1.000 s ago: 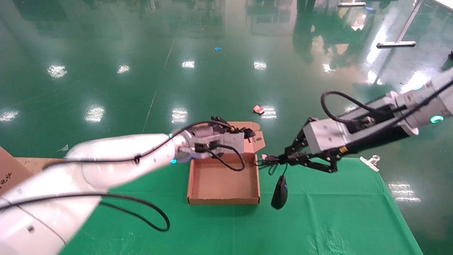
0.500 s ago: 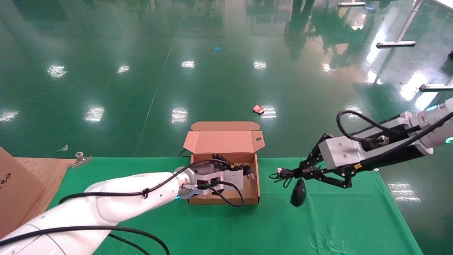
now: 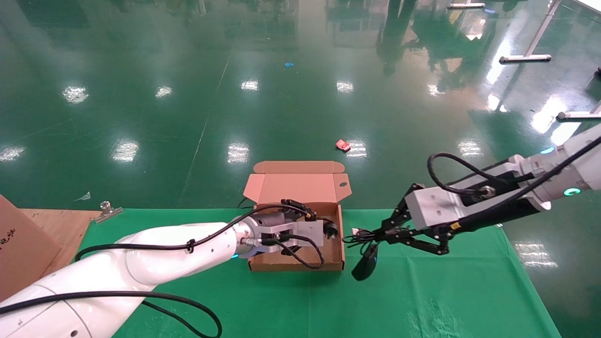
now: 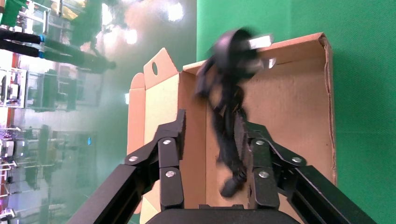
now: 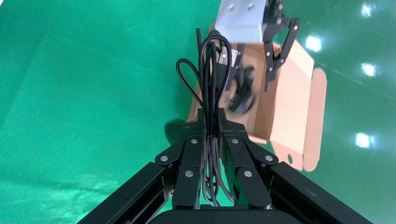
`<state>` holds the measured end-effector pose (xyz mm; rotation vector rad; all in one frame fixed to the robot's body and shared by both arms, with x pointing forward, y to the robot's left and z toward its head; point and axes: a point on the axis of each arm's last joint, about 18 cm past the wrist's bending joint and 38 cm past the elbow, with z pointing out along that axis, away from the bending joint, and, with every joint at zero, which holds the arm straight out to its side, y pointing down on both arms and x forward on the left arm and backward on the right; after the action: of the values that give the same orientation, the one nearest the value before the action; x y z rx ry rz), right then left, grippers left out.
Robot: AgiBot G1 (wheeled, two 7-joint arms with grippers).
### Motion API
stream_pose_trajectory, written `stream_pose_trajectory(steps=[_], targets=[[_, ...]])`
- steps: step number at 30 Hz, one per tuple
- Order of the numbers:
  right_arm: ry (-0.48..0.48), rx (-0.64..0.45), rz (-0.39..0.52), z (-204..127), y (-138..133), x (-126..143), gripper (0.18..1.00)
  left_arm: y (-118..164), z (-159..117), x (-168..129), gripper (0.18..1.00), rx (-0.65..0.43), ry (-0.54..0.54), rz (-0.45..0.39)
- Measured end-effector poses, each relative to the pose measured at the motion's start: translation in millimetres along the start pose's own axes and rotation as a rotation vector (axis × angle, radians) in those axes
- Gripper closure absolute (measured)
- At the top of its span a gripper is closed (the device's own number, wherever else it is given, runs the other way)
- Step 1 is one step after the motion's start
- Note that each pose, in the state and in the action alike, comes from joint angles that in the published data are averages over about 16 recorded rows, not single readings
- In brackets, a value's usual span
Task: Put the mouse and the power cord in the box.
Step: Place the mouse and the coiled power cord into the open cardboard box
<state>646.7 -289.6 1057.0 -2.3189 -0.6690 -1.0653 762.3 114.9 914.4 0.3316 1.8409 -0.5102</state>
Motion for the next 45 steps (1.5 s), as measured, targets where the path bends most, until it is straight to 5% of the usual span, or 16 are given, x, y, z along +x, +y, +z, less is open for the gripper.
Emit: stream_pose_trajectory(steps=[12,26,35,45], targets=[[0.042,0.003,-0.056,19,-29,33,0.959,19,-30,-31,0.582,0.059,0.011,-0.141],[0.235,-0.032,-0.113,85,-52,78,0.959,87,-136,-55,0.302,0.15,-0.026,-0.253],[0.258,-0.033,-0.121,137,-61,66,0.959,104,-186,-41,0.21,0.157,-0.046,-0.294],[0.217,-0.054,-0.089,180,-61,37,0.959,104,-202,-28,0.185,0.17,-0.061,-0.335]])
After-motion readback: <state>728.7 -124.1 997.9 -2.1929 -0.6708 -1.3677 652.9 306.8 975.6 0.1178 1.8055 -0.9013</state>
